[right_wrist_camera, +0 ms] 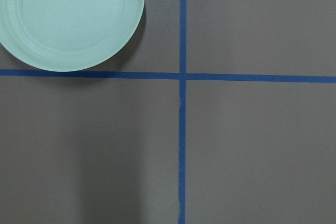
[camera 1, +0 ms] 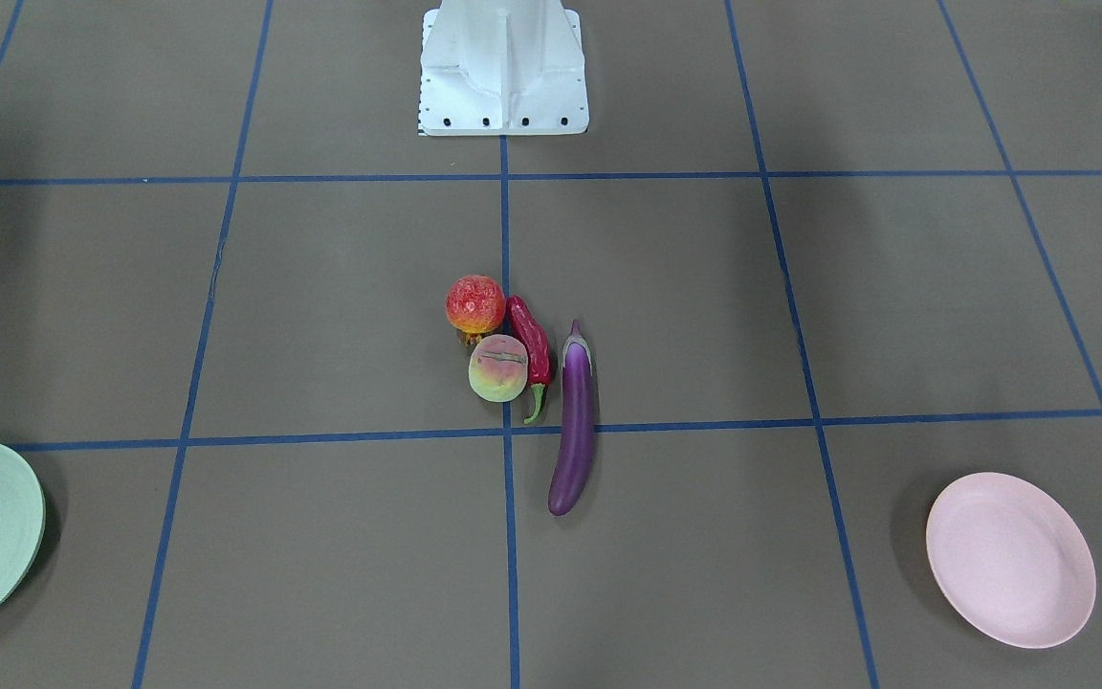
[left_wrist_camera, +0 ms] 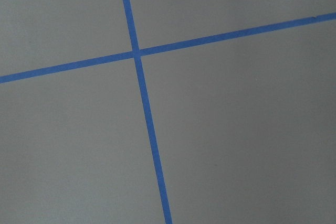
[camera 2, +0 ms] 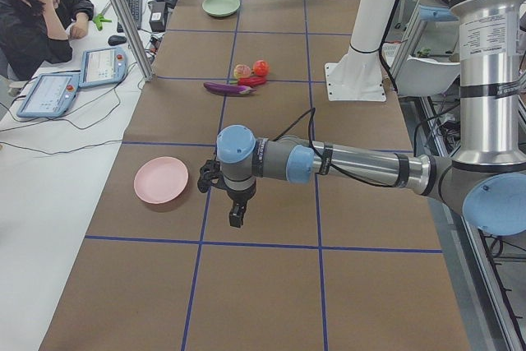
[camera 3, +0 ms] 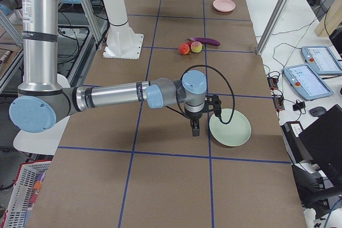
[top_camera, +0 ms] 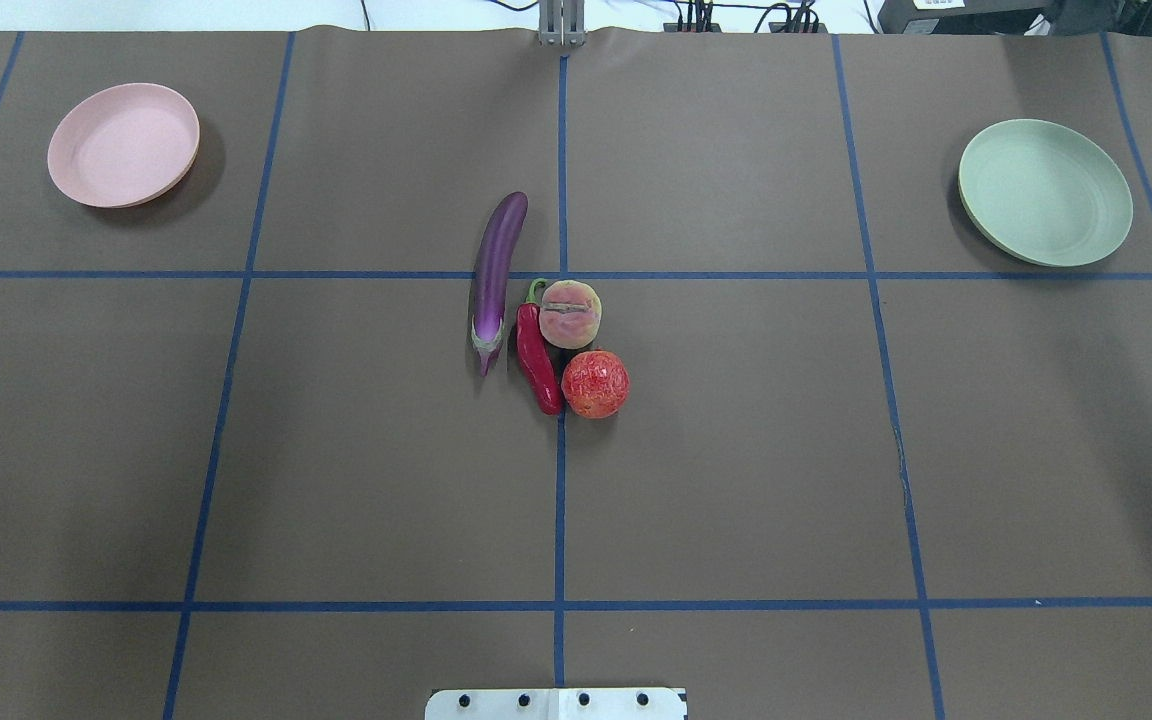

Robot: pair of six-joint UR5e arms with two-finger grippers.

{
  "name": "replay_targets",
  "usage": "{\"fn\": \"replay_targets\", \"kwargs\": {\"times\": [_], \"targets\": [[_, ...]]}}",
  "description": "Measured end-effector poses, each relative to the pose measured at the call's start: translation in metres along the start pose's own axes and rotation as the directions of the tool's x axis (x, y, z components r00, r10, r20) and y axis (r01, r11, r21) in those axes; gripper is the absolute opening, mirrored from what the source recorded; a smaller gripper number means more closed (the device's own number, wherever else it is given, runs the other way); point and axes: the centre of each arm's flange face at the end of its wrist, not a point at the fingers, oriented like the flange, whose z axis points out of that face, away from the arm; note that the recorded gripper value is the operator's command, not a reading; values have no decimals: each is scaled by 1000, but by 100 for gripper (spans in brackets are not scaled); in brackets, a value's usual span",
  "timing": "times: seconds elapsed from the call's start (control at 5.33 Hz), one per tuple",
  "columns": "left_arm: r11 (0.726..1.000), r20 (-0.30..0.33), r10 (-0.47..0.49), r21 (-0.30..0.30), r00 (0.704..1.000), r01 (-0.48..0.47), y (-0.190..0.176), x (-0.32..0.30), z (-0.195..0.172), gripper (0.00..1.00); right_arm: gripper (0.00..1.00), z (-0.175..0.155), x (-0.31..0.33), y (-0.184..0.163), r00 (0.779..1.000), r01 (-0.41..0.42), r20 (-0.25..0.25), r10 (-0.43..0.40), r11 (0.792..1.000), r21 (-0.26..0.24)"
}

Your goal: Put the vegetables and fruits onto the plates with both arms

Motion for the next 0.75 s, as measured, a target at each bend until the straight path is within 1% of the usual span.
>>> {"fn": "replay_targets", "kwargs": {"times": [0.19, 0.38, 0.56, 0.75], "targets": [[1000, 0, -1, -2, 1000, 1, 0, 0, 1, 100, 100, 4, -23, -12, 998, 62, 31, -63, 998, 15], [1000, 0, -3, -4, 1000, 3, 0, -1, 2, 100, 100, 17, -50, -18, 986, 147, 69, -149, 989, 33], [1000, 0, -5, -6, 1000, 5, 1, -2, 3, 100, 100, 33, -82, -24, 975, 195, 100, -199, 980, 45], [1000, 0, -4, -6, 1000, 4, 0, -3, 3, 100, 100, 43, -129, -35, 974, 173, 141, -179, 983, 56]]}}
